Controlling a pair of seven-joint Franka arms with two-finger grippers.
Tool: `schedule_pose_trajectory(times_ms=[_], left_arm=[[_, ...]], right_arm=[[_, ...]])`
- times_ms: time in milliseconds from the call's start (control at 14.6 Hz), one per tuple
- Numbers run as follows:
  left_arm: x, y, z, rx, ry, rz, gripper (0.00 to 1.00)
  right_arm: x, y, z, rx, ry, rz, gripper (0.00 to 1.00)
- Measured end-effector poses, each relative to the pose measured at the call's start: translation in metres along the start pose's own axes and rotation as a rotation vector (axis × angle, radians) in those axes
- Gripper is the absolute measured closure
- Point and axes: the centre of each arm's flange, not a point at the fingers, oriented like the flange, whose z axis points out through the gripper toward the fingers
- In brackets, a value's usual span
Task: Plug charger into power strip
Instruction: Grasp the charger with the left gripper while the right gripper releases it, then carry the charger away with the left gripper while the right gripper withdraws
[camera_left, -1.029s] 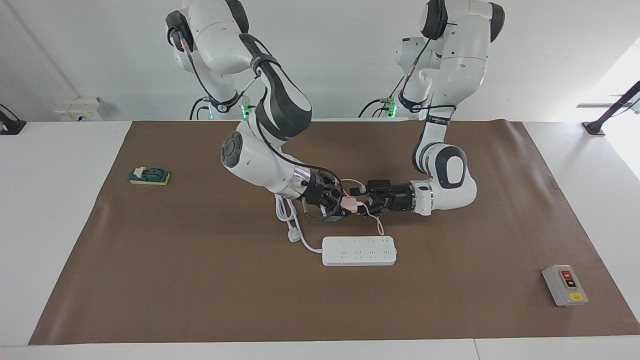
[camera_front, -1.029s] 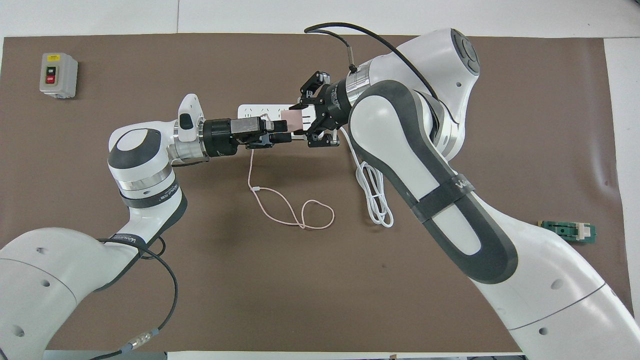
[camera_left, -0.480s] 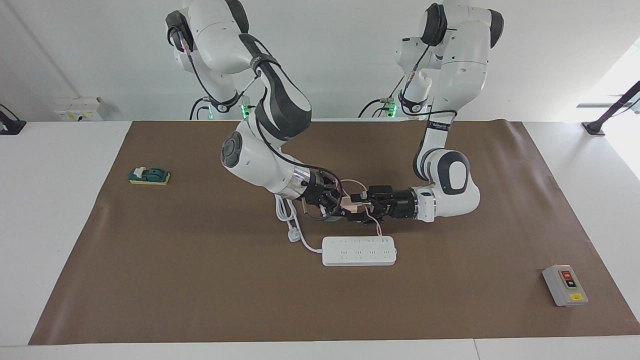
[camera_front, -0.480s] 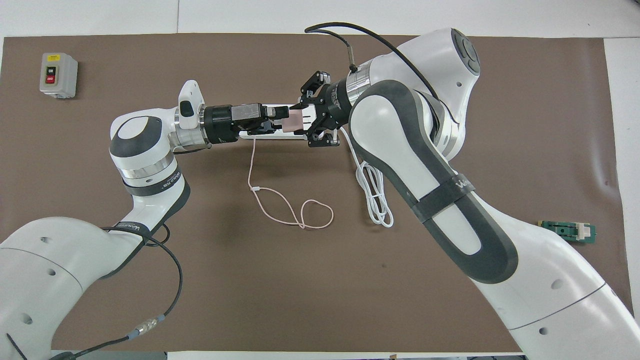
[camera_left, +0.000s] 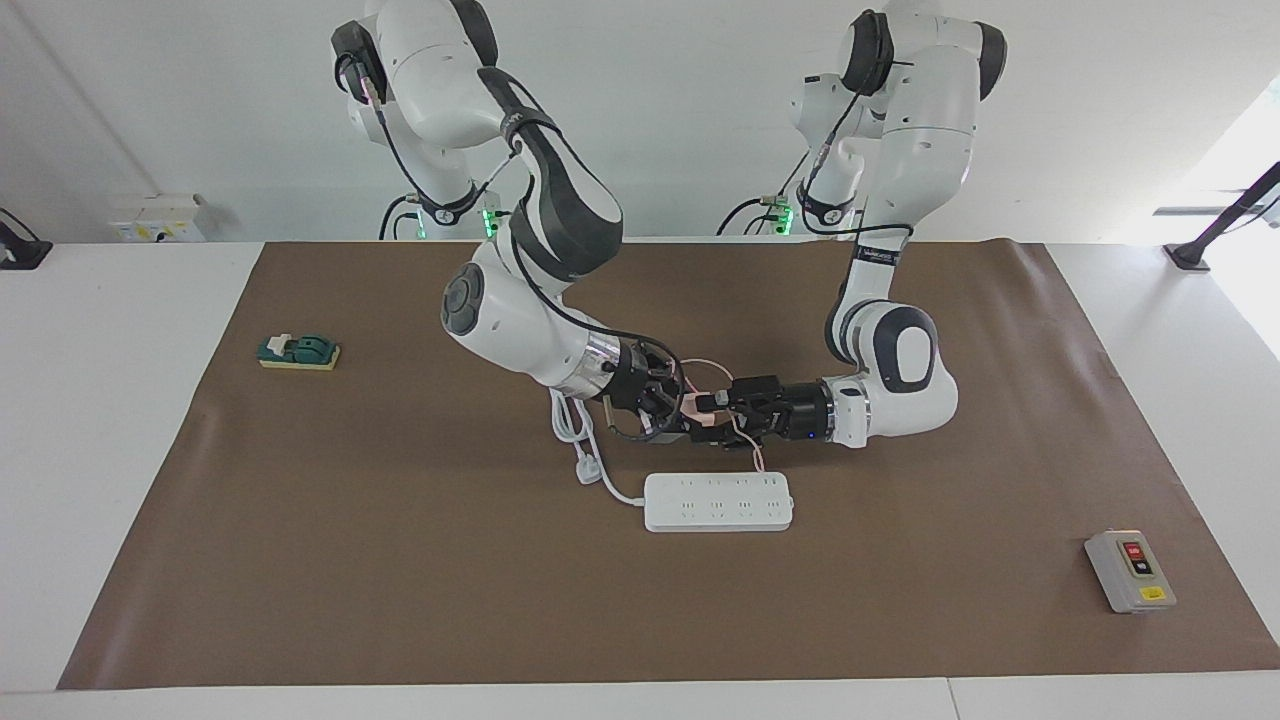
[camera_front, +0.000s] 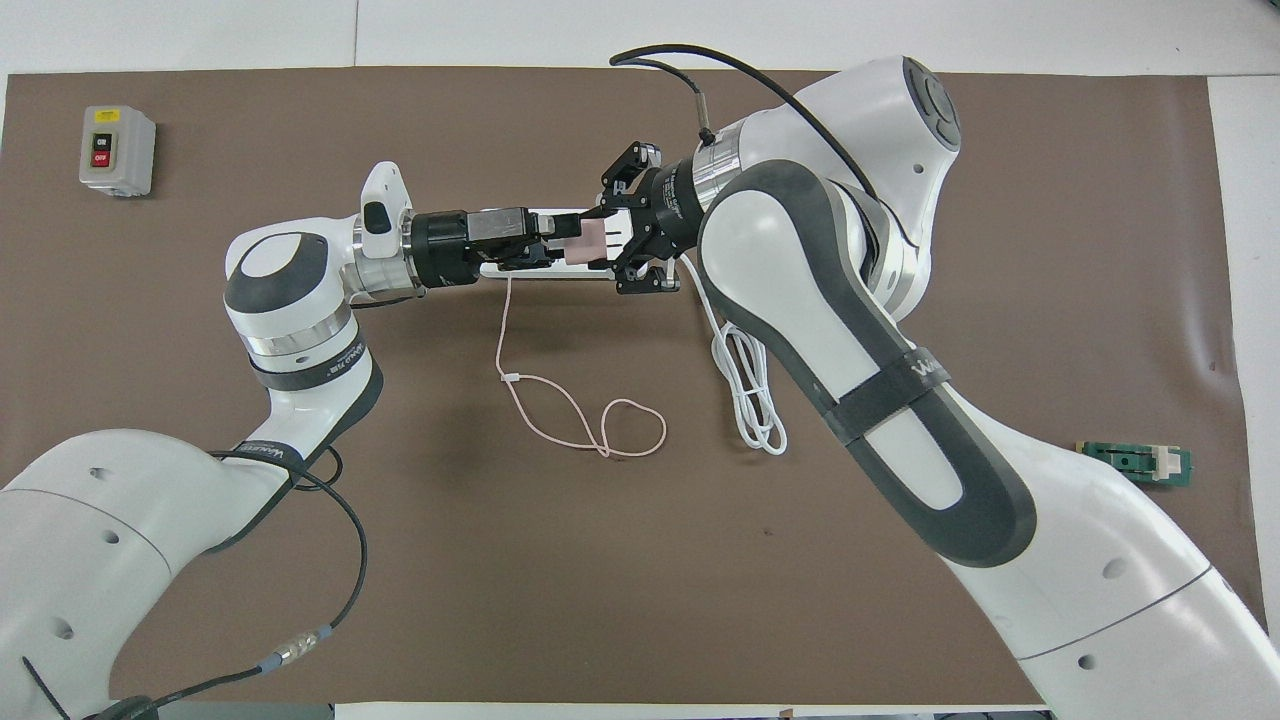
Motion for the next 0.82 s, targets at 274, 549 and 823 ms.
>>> schedule_pose_trajectory(times_ms=[274, 549, 823], left_arm=[[0.004, 0.005, -0.004, 0.001, -0.009, 0.018, 0.69], [0.019, 0.024, -0.027, 0.074, -0.029, 0.078, 0.69], [0.034, 0.056, -0.089, 0.227, -0.056, 0.079, 0.69]], right_arm=[[-0.002, -0.001, 0.001, 0.010, -0.007, 0.002, 0.51], [0.003, -0.007, -0.008, 0.034, -0.031, 0.081, 0.33], [0.030, -0.020, -0.036, 0.076, -0.029, 0.148, 0.00]])
